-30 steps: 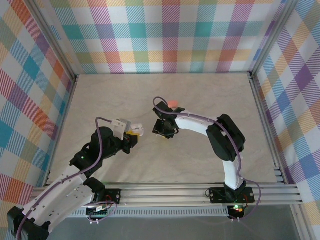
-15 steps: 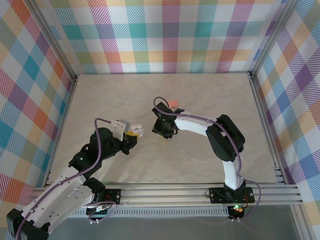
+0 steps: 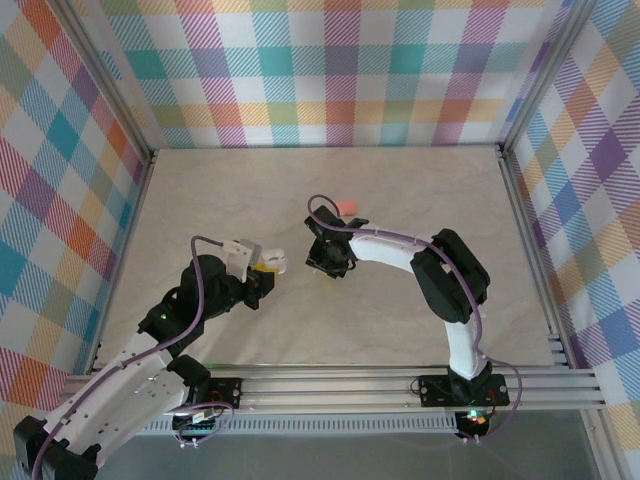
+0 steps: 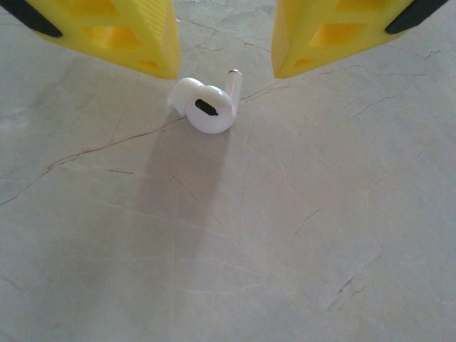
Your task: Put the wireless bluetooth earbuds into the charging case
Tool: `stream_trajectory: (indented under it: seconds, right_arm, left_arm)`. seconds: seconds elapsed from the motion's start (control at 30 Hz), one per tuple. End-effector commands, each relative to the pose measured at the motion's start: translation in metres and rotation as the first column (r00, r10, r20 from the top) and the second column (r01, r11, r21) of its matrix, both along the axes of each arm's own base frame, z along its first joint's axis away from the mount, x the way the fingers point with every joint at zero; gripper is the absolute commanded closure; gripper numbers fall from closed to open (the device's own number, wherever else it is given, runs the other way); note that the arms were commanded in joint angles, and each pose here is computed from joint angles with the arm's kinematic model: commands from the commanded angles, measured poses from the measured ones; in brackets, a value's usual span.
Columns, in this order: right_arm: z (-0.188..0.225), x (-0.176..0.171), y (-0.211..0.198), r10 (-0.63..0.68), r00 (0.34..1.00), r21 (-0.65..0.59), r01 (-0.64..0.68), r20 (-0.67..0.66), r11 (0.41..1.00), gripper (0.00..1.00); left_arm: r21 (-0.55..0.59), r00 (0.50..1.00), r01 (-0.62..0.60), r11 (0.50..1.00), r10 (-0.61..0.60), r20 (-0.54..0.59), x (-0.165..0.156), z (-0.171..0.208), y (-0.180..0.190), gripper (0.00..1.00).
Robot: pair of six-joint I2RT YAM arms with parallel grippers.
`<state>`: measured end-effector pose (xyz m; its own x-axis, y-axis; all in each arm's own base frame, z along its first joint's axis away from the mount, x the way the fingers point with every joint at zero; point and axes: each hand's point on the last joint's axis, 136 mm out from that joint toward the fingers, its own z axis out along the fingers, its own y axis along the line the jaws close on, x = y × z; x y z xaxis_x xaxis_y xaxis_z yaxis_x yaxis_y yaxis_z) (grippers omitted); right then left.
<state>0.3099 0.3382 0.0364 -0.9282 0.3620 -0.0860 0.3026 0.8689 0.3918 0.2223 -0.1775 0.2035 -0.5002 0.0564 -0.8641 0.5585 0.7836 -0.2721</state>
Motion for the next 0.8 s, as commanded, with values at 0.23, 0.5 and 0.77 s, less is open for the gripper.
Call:
stream_trajectory:
  seconds: [0.23,0.5,0.77]
  right_arm:
    - [-0.017,0.000,-0.007,-0.015,1.000,-0.035,0.014,-0.020,0.999,0.62]
    - [-0.020,0.004,-0.010,-0.016,1.000,-0.045,0.016,-0.016,0.999,0.64]
    - [-0.024,0.010,-0.016,-0.002,1.000,-0.069,0.001,-0.013,0.998,0.67]
  left_arm:
    - [0.009,1.000,-0.006,1.000,0.006,0.013,0.001,0.002,0.003,1.00]
    - [0.010,1.000,-0.009,1.000,0.009,0.014,0.001,0.002,0.004,1.00]
    - [0.011,1.000,-0.008,1.000,0.008,0.011,0.000,0.001,0.004,1.00]
